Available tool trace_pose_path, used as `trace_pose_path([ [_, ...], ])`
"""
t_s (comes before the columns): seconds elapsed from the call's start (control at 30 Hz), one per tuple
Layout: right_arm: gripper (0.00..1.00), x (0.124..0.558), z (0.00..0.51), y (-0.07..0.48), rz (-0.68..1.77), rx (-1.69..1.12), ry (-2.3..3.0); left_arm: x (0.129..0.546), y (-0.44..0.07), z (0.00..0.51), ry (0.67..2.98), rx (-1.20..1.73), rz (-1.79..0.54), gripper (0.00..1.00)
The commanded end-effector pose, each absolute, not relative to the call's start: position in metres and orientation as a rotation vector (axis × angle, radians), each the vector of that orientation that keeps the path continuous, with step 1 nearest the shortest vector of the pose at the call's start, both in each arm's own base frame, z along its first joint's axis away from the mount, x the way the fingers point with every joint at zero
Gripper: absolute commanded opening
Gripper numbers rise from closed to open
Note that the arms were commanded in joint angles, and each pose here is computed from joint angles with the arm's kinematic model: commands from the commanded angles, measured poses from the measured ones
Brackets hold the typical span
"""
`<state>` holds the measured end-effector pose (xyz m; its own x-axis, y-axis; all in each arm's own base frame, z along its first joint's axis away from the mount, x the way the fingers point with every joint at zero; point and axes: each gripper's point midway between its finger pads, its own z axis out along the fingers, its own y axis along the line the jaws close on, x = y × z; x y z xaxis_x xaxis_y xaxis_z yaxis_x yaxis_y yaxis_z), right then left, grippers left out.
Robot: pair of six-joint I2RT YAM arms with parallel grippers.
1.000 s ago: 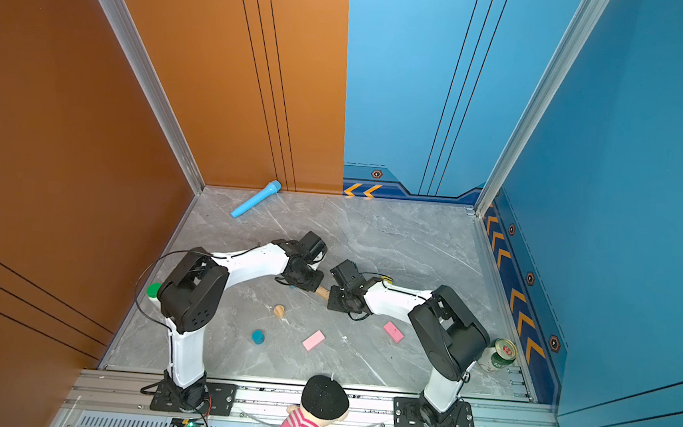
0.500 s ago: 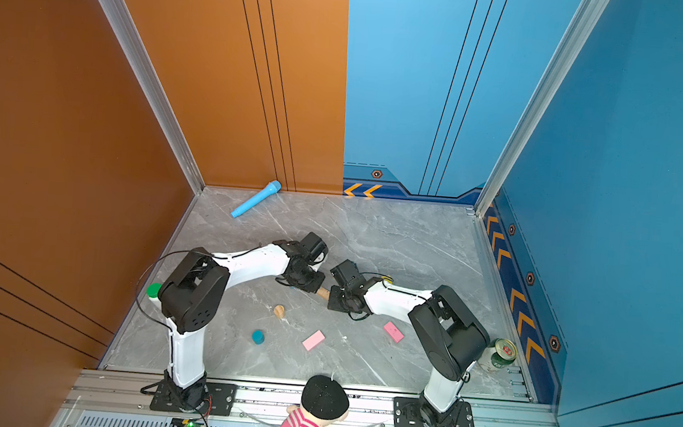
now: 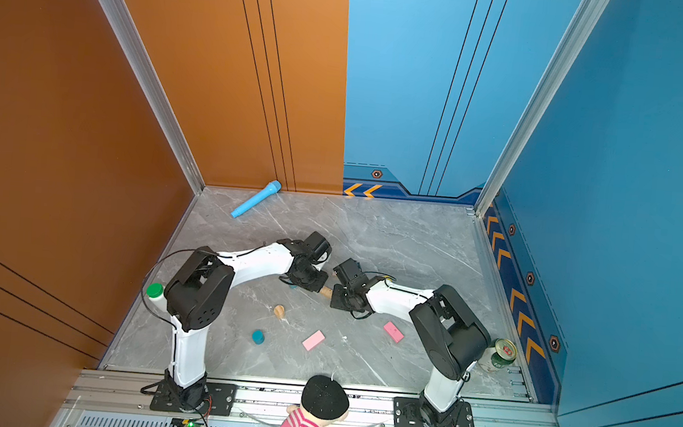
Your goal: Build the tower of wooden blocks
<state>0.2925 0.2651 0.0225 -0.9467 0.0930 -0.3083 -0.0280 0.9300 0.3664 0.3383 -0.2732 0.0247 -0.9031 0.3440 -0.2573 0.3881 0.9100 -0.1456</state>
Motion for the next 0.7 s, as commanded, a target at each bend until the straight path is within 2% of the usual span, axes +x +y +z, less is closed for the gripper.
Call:
trace_pose_path([
  [0.0, 0.00, 0.291, 0.018, 0.257, 0.482, 0.054, 2.770, 0.330, -0.290, 0.018, 2.870, 0.608, -0.336, 0.00],
  [0.67, 0.00, 0.325, 0.019, 0.217, 0.451, 0.176, 2.747, 0.337, -0.312, 0.002, 2.900, 0.590, -0.379, 0.00],
])
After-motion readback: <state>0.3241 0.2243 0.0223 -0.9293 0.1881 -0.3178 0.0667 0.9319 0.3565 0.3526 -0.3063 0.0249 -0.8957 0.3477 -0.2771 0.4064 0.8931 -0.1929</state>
